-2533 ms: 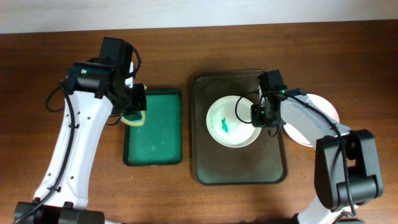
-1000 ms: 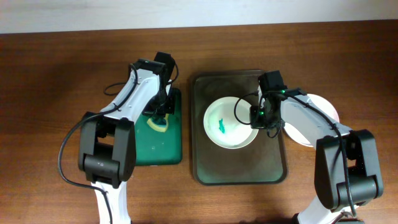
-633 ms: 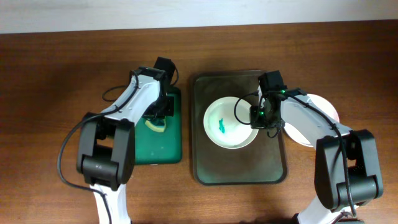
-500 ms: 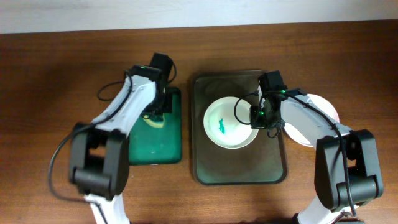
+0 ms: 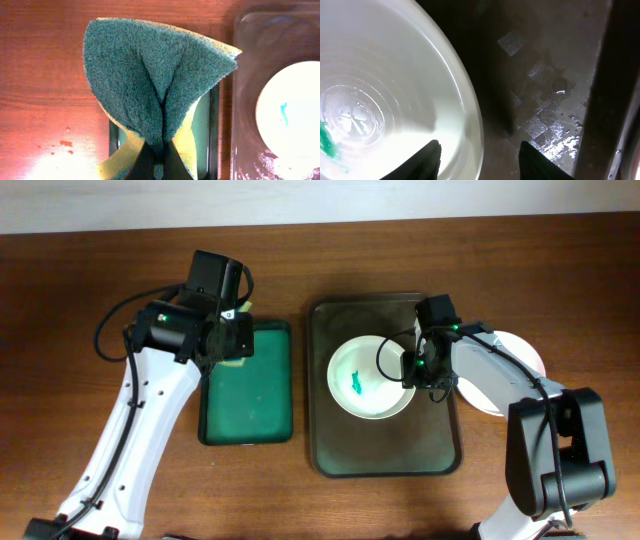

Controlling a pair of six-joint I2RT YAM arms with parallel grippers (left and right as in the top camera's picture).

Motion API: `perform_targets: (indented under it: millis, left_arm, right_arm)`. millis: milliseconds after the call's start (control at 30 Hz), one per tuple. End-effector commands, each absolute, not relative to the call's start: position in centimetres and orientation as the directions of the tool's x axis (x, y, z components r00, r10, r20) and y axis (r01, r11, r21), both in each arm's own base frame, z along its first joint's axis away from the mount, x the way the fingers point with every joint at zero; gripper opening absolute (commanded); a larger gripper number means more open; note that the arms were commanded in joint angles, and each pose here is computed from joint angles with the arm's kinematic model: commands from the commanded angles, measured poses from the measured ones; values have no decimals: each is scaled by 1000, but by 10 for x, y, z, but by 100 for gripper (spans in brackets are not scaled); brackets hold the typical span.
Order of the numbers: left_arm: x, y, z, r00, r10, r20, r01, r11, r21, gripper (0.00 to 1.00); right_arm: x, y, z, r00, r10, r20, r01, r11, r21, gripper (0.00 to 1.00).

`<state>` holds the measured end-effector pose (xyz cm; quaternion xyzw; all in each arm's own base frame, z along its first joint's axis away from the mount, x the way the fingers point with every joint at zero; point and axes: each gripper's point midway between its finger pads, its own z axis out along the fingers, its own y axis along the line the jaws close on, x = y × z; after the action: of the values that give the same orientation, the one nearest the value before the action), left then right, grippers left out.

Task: Clean dirty plates on tray and stack at the side
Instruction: 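Dip the sponge into the green water tray with the left gripper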

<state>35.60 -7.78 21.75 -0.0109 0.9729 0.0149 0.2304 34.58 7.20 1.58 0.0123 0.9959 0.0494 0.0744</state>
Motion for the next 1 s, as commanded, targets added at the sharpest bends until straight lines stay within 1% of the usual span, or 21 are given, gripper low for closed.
perform_targets:
  millis: [0,233,333,400,433,500,533,700,733,767,800,833,967]
  left_arm:
    - [354,-70,225,-881,-36,-472,-60,997,37,0]
    - [350,-70,223,-890,-35,-454,-56,998,33,0]
    - [346,-77,221,-900,-34,-434,-37,999,-2,0]
    - [345,-76,221,-902,-33,-431,-37,999,-1,0]
    - [345,-77,221,-902,-33,-431,-36,999,-1,0]
    - [345,-79,220,-904,-33,-427,-30,999,-15,0]
    - [345,-80,220,-904,-33,-426,-28,999,-18,0]
    - [345,-80,220,-904,-26,-426,-21,1000,-14,0]
    - [345,-80,220,-904,-25,-426,-21,1000,-14,0]
    - [345,-80,220,-905,-25,-426,-21,1000,-14,0]
    - [344,-80,220,-905,-25,-424,-22,1000,-14,0]
    - [344,-79,220,-906,-25,-423,-22,1000,-13,0]
    - [343,-79,220,-907,-24,-420,-21,1000,-12,0]
  right_arm:
    - [344,71,11,-991,31,-133,18,995,98,55]
    - [345,71,11,-990,31,-139,17,995,100,57]
    - [345,71,11,-990,31,-139,17,995,100,57]
    - [346,71,11,-990,31,-140,17,995,100,58]
    - [346,71,11,-990,31,-140,17,995,100,66]
    - [345,71,11,-990,31,-139,17,995,100,86]
    - [345,71,11,-990,31,-139,17,995,100,99]
    - [346,71,11,-990,31,-140,17,995,99,98]
    - [346,71,11,-990,31,-140,17,995,99,95]
    - [346,71,11,-990,31,-140,17,995,99,79]
    - [347,71,12,-989,31,-144,16,995,100,49]
    - [346,71,12,-989,31,-144,16,995,100,40]
    - [352,72,23,-989,31,-145,16,995,100,37]
